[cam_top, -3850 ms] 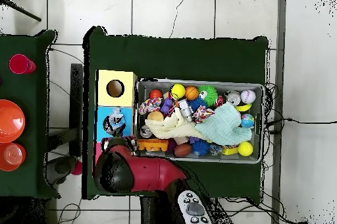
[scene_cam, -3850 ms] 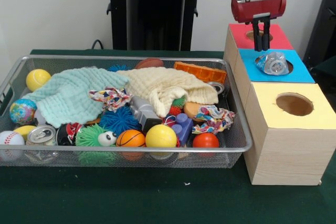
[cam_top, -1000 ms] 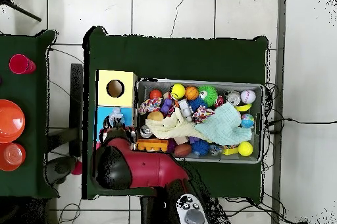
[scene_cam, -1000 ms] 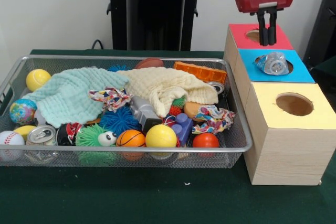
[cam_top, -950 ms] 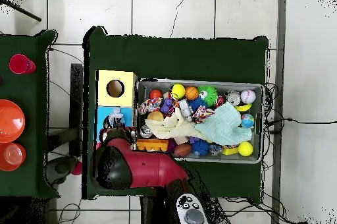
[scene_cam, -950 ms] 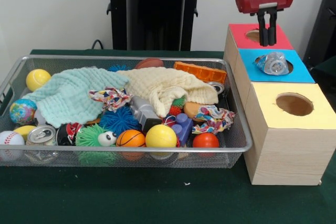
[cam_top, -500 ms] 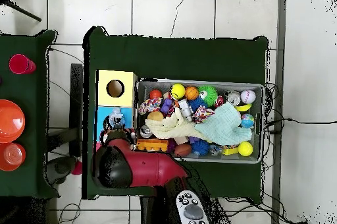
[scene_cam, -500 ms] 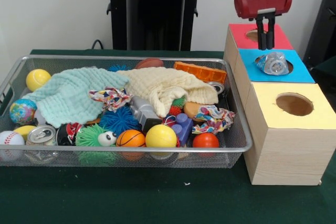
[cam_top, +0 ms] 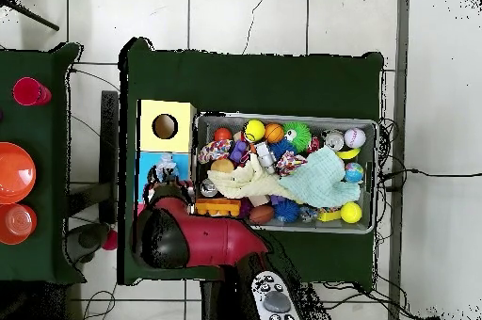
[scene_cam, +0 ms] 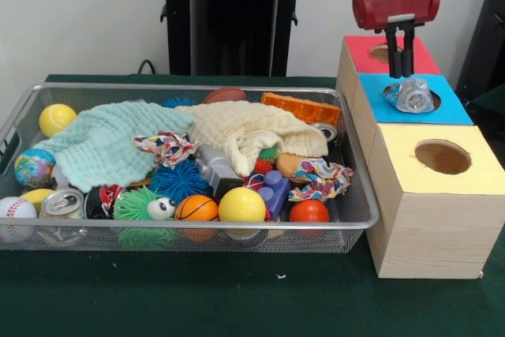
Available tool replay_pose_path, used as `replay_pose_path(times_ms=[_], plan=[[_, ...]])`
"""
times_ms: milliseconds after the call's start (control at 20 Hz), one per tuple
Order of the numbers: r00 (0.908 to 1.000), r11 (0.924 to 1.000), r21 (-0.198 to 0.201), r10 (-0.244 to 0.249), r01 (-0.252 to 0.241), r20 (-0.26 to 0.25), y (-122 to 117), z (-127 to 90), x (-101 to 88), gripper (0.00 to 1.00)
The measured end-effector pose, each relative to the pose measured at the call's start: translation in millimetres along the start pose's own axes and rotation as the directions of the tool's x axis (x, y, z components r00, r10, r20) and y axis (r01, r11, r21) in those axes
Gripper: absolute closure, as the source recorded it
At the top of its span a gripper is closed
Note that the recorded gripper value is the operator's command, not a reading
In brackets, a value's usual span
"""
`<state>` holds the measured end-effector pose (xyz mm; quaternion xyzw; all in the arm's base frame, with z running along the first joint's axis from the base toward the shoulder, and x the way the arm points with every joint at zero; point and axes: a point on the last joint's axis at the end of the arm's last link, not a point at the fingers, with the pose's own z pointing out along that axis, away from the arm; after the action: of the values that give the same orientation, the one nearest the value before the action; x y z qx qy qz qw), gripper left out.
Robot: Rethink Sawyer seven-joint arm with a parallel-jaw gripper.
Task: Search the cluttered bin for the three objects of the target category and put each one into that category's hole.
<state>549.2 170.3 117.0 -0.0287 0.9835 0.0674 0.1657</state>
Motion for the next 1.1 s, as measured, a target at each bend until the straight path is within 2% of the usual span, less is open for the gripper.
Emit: replay_pose_path(times_ms=[650,850,1100], plan=[[0.9944,0.9997,0.019,0.011,-0.013,0.105,-3,-1,-14.7,1.0],[0.9946,0.9995,0.027,0.013,-0.016,0.103,-2,2,-12.3,1.0],[0.9971,0.9986,0.052,-0.011,0.008,0.076,8,11,3.3,1.0]])
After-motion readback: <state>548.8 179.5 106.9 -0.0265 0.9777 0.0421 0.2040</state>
